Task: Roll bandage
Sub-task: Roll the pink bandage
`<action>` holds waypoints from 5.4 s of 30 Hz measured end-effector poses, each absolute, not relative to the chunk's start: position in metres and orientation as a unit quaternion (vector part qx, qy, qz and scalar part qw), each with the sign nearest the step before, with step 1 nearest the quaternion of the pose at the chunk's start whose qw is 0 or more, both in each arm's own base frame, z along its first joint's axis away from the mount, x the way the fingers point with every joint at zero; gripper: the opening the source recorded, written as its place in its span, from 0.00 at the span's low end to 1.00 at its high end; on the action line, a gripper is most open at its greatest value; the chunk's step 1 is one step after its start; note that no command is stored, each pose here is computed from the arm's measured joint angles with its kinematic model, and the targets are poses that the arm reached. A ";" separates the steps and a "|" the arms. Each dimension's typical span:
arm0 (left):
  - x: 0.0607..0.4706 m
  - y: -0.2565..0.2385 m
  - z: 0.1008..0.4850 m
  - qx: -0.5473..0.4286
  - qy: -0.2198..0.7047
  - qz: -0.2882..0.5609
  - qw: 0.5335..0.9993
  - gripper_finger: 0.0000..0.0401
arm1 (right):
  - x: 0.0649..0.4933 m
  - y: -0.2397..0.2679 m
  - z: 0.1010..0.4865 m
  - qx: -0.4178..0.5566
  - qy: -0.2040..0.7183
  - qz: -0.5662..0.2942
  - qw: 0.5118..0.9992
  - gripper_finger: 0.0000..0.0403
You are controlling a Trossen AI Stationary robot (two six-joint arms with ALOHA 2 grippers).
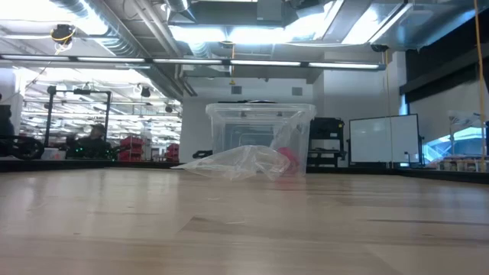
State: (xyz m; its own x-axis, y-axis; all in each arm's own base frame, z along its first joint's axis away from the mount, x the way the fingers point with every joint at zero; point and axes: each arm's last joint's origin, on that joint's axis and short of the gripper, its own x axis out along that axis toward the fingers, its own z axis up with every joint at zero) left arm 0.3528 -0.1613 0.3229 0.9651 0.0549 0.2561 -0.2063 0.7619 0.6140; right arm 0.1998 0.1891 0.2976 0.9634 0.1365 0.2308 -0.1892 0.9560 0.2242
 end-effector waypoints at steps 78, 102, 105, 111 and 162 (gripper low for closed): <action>0.356 -0.158 0.311 0.326 -0.037 0.102 0.939 0.05 | 0.207 0.181 0.306 0.249 -0.125 0.123 0.953 0.22; 0.340 -0.188 0.291 0.223 0.040 0.089 0.970 0.05 | 0.192 0.200 0.254 0.144 0.130 0.168 0.966 0.22; 0.341 -0.184 0.281 0.209 0.080 0.089 0.970 0.05 | 0.192 0.196 0.245 0.132 0.161 0.124 0.970 0.22; 0.340 -0.170 0.259 0.150 0.171 0.110 0.968 0.05 | 0.188 0.186 0.231 0.108 0.196 0.016 0.975 0.22; 0.284 -0.277 0.187 -0.067 0.351 -0.133 0.925 0.47 | 0.202 0.206 0.189 0.115 0.282 0.075 0.950 0.56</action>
State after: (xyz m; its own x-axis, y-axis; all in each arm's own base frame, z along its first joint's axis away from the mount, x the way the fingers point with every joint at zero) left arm 0.2837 -0.2767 0.1871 0.7190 -0.2920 -0.6307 0.1984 0.9559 -0.2163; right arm 0.2018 0.2060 0.1892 0.8299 0.2069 -0.5181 -0.0776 0.9625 0.2601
